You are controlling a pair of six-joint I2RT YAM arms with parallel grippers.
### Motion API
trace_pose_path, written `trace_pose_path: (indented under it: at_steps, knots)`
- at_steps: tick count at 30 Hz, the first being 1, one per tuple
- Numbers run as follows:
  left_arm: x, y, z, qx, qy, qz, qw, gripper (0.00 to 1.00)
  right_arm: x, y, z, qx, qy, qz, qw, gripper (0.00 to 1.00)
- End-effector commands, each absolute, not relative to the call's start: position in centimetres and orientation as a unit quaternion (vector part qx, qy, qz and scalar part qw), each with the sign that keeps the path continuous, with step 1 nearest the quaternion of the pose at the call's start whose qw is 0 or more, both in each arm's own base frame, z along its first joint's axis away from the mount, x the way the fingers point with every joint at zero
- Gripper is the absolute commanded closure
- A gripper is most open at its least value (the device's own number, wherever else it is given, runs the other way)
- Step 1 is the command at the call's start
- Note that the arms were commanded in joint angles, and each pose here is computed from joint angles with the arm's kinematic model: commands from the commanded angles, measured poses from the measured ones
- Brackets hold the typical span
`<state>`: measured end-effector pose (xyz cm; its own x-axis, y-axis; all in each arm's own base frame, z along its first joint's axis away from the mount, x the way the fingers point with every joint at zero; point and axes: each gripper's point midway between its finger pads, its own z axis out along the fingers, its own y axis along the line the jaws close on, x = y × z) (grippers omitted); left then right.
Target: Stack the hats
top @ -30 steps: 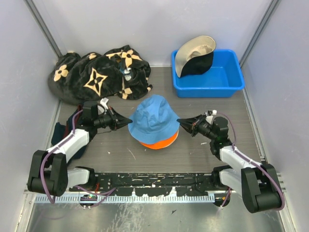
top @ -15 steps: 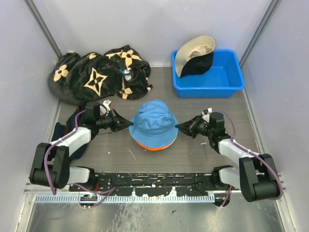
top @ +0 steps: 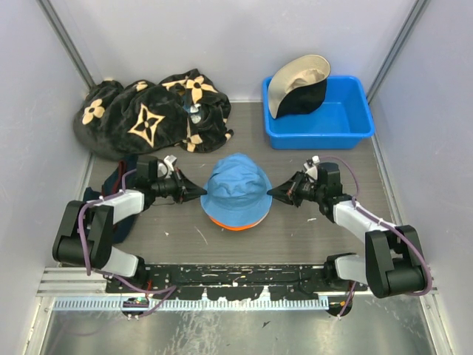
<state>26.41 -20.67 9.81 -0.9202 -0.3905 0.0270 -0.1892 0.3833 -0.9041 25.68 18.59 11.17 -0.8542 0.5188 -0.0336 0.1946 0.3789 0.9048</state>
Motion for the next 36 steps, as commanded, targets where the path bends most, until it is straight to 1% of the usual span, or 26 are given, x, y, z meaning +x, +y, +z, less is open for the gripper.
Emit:
trace_pose_path:
  at_steps: [1, 3, 5, 6, 7, 9, 12, 13, 15, 16, 22, 23, 26, 31, 36]
  knots:
    - [25.6, -18.7, 5.2, -0.222, 0.86, -0.452, 0.086, 1.0, 24.5, 16.2, 6.5, 0.262, 0.856, 0.423, 0.145, 0.99]
    - [25.6, -18.7, 6.2, -0.219, 0.857, -0.457, 0.096, 1.0, 24.7, 16.2, 7.5, 0.258, 0.855, 0.422, 0.155, 0.99]
    - [25.5, -18.5, 7.2, -0.213, 0.857, -0.455, 0.111, 1.0, 24.9, 16.0, 8.3, 0.249, 0.857, 0.42, 0.166, 0.93]
    - [25.4, -18.4, 7.6, -0.211, 0.858, -0.454, 0.116, 0.97, 24.8, 16.0, 8.5, 0.248, 0.857, 0.419, 0.168, 0.89]
    - [25.3, -18.4, 7.8, -0.21, 0.859, -0.452, 0.12, 0.93, 24.8, 16.0, 8.7, 0.244, 0.858, 0.42, 0.169, 0.83]
    - [25.3, -18.3, 8.2, -0.207, 0.859, -0.452, 0.126, 0.87, 24.7, 16.0, 8.9, 0.242, 0.858, 0.42, 0.171, 0.76]
    - [25.3, -18.2, 8.7, -0.206, 0.86, -0.449, 0.128, 0.71, 24.9, 16.0, 9.6, 0.24, 0.856, 0.42, 0.18, 0.67]
    - [25.4, -18.1, 8.8, -0.206, 0.86, -0.447, 0.131, 0.65, 25.0, 15.9, 9.8, 0.239, 0.857, 0.419, 0.182, 0.65]
    - [25.5, -18.1, 9.1, -0.208, 0.859, -0.448, 0.134, 0.47, 25.0, 15.9, 10.0, 0.238, 0.858, 0.417, 0.184, 0.65]
    - [25.7, -18.1, 9.3, -0.207, 0.859, -0.448, 0.136, 0.45, 25.0, 15.8, 10.0, 0.238, 0.859, 0.414, 0.185, 0.64]
    - [26.0, -17.6, 10.2, -0.209, 0.866, -0.43, 0.146, 0.4, 25.8, 15.1, 11.2, 0.239, 0.861, 0.396, 0.211, 0.64]
    - [26.2, -17.3, 10.8, -0.208, 0.865, -0.427, 0.16, 0.39, 26.1, 14.9, 11.7, 0.237, 0.863, 0.389, 0.22, 0.64]
    - [26.9, -15.9, 12.1, -0.223, 0.863, -0.412, 0.187, 0.38, 27.1, 14.0, 13.5, 0.224, 0.87, 0.362, 0.249, 0.6]
    - [28.9, -13.4, 14.6, -0.248, 0.86, -0.379, 0.234, 0.36, 29.8, 12.8, 17.4, 0.214, 0.868, 0.328, 0.304, 0.59]
    - [31.5, -13.1, 17.9, -0.229, 0.865, -0.367, 0.256, 0.35, 34.0, 11.7, 21.3, 0.227, 0.853, 0.307, 0.356, 0.57]
